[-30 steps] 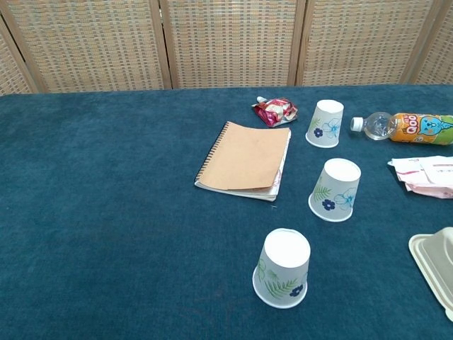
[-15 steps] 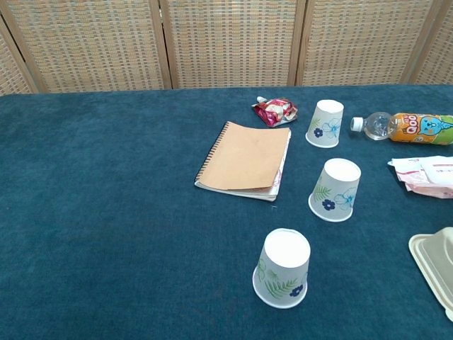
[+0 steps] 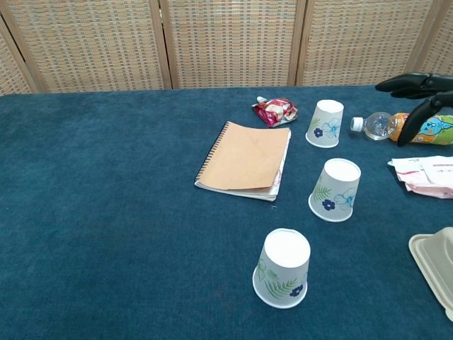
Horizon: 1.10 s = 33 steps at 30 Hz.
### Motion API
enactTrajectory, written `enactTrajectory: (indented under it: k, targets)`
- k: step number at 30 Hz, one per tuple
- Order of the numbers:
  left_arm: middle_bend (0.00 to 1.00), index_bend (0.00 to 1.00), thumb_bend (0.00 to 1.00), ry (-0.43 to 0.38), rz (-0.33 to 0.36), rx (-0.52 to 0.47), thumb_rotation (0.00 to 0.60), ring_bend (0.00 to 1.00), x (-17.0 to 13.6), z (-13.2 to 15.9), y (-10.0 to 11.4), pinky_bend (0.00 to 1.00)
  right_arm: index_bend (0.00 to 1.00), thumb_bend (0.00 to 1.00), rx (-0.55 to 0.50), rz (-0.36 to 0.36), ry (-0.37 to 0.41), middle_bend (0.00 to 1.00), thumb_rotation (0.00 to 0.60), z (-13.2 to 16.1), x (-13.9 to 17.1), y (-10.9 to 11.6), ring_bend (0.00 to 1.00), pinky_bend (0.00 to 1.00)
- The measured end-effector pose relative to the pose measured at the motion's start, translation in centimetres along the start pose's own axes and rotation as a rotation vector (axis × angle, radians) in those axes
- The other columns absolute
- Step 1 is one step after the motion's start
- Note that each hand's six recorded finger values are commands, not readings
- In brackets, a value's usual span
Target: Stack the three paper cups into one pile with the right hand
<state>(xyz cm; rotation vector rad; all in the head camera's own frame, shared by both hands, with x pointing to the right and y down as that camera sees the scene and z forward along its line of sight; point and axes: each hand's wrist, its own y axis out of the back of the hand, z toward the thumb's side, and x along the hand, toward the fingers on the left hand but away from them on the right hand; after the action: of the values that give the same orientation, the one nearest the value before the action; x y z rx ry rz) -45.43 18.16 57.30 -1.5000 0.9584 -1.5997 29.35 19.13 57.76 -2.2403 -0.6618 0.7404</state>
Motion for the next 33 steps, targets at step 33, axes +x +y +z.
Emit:
enactTrajectory:
  k: [33]
  targets:
    - [0.0, 0.0, 0.0, 0.008, -0.022, -0.017, 0.6, 0.0, 0.2, -0.4, -0.2, 0.02, 0.39, 0.2, -0.074, 0.068, 0.077, 0.08, 0.6, 5.2, -7.3, -5.6, 0.0, 0.0]
